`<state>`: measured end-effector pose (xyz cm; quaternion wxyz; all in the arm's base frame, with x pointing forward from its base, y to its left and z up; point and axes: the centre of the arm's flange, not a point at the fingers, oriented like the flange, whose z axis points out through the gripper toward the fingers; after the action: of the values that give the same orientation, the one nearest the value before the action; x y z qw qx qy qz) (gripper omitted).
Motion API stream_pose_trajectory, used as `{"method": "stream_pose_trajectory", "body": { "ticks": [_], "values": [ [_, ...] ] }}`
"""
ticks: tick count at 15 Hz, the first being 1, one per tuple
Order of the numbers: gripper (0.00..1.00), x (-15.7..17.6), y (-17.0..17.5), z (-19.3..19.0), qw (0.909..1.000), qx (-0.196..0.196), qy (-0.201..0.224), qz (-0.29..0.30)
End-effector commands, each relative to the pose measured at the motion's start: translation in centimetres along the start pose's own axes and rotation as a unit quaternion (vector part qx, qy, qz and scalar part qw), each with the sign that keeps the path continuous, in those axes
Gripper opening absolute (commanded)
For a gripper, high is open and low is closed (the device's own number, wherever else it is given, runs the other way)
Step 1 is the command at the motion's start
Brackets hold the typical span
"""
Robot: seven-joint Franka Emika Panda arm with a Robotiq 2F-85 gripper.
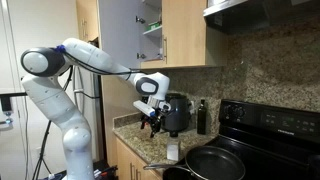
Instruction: Close the left cabinet door
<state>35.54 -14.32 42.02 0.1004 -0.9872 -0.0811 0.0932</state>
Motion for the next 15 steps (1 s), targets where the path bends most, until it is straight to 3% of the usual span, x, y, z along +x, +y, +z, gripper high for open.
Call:
{"method": "stream_pose_trajectory", "body": {
  "ticks": [1,2,4,7,9,11,12,15],
  "values": [
    [1.00,0.0,0.0,0.0,1.0000,0.000,0.000,0.000],
    [1.00,1.3,-2.2,1.0,0.9983,-0.001,-0.025,-0.052],
    [1.00,3.3,-8.8,0.6,0.9937,-0.003,-0.012,-0.111],
    [1.00,3.3,-17.0,-2.9,0.9808,-0.036,0.012,-0.191],
    [1.00,1.3,-21.2,-6.5,0.9673,-0.072,0.040,-0.240],
    [1.00,-1.6,-23.9,-10.3,0.9511,-0.103,0.073,-0.282],
    [1.00,1.2,-22.6,-6.8,0.9630,-0.086,0.050,-0.250],
    [1.00,-2.2,-24.3,-10.4,0.9532,-0.105,0.086,-0.270]
  ]
}}
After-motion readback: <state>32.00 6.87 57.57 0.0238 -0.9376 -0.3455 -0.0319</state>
